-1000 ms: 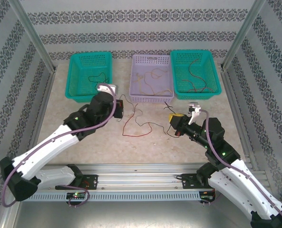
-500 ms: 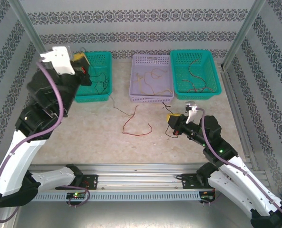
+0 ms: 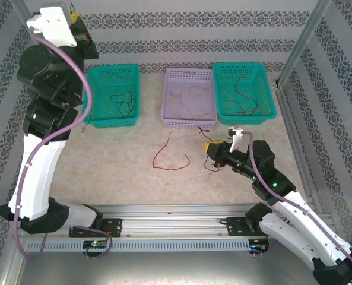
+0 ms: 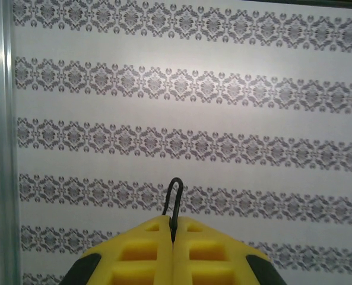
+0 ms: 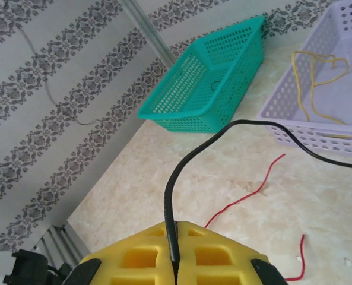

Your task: Untangle the cables

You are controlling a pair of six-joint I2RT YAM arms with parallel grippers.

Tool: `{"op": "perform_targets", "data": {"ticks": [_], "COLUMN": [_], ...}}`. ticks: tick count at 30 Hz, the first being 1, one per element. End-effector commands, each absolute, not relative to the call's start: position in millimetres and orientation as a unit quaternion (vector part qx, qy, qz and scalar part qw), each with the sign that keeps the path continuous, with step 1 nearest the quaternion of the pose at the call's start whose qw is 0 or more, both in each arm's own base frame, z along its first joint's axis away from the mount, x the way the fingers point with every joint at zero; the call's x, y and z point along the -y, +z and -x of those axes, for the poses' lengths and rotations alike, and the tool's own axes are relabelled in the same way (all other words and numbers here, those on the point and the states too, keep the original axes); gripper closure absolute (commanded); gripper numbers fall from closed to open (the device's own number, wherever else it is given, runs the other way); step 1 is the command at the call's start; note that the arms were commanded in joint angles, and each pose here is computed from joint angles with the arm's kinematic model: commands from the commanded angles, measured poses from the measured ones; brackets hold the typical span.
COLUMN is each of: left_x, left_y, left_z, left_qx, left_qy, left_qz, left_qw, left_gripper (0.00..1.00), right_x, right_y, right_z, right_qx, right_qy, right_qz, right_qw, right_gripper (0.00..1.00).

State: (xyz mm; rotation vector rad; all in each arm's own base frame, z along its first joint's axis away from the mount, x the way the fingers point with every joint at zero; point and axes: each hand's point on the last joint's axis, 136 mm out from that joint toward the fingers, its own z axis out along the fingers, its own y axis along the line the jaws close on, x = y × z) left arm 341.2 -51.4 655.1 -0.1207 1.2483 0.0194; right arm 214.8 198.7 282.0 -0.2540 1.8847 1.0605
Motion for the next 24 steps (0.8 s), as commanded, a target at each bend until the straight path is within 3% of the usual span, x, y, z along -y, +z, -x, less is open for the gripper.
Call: {"op": "perform_targets", "data": {"ticks": [1, 12, 24], "left_x": [43, 20, -4], "left_y": [677, 655, 574], "left_z": [-351, -436, -531], "left_qx": [-0.549, -0.552, -0.614], "left_qy": [-0.016, -0.015, -0.002], "left_qz": [0.066, 0.085, 0.109], "left_qw": [0.833, 0.829, 0.782], "left_gripper": [1.0, 1.0, 1.0], "right_x": [-210, -234, -245], "right_y": [306, 314, 309], "right_z": [-206, -192, -193], "right_qx": [-0.745, -0.738, -0.742], "right_qy": [0.454, 0.464, 0.458], "right_qz": [0.138, 0.195, 0.22], "right_qw": [0.469, 0.449, 0.437], "right_gripper": [1.0, 1.0, 1.0]}}
